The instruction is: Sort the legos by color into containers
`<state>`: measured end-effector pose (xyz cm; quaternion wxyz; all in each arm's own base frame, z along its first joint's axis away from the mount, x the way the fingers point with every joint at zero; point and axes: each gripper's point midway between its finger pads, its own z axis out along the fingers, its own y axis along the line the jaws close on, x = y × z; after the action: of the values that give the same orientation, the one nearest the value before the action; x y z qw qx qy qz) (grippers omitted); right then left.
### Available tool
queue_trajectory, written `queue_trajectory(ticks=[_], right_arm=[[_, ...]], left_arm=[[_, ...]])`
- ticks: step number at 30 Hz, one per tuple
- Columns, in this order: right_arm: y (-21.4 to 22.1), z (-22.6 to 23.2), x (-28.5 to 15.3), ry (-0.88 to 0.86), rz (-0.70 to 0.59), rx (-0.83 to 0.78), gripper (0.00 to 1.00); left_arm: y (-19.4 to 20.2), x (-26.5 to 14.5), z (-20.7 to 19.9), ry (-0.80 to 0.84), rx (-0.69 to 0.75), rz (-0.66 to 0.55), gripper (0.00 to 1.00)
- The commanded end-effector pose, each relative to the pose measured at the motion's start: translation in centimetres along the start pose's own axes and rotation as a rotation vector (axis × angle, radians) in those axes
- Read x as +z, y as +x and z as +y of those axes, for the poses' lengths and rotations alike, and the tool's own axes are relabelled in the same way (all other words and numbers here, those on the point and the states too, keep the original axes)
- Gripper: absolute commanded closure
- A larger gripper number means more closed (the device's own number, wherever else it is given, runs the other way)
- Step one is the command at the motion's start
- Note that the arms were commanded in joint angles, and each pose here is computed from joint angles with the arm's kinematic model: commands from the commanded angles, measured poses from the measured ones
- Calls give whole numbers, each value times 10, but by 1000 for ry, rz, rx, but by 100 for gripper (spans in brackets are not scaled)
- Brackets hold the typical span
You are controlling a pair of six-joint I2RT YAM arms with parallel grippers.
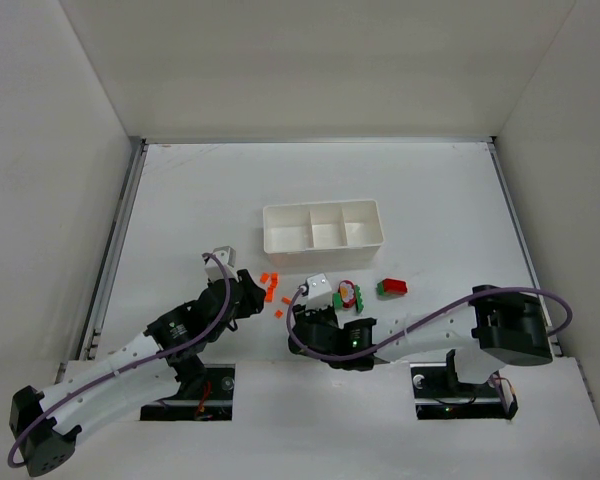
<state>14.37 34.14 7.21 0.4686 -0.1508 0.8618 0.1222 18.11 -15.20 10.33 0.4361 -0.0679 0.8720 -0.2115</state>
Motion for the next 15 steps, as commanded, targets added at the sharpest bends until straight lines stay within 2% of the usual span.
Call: queue_trajectory(ticks=[1, 6, 15], right_arm=[[2, -2, 2, 31, 6, 9, 50], [-9, -13, -2, 84, -29, 0, 43], [-25, -10, -14, 85, -78, 17, 40]], left_arm=[[-4, 0, -5, 23, -24, -19, 59], [-6, -1, -6, 28, -28, -25, 59], [-4, 0, -4, 25, -29, -24, 58]])
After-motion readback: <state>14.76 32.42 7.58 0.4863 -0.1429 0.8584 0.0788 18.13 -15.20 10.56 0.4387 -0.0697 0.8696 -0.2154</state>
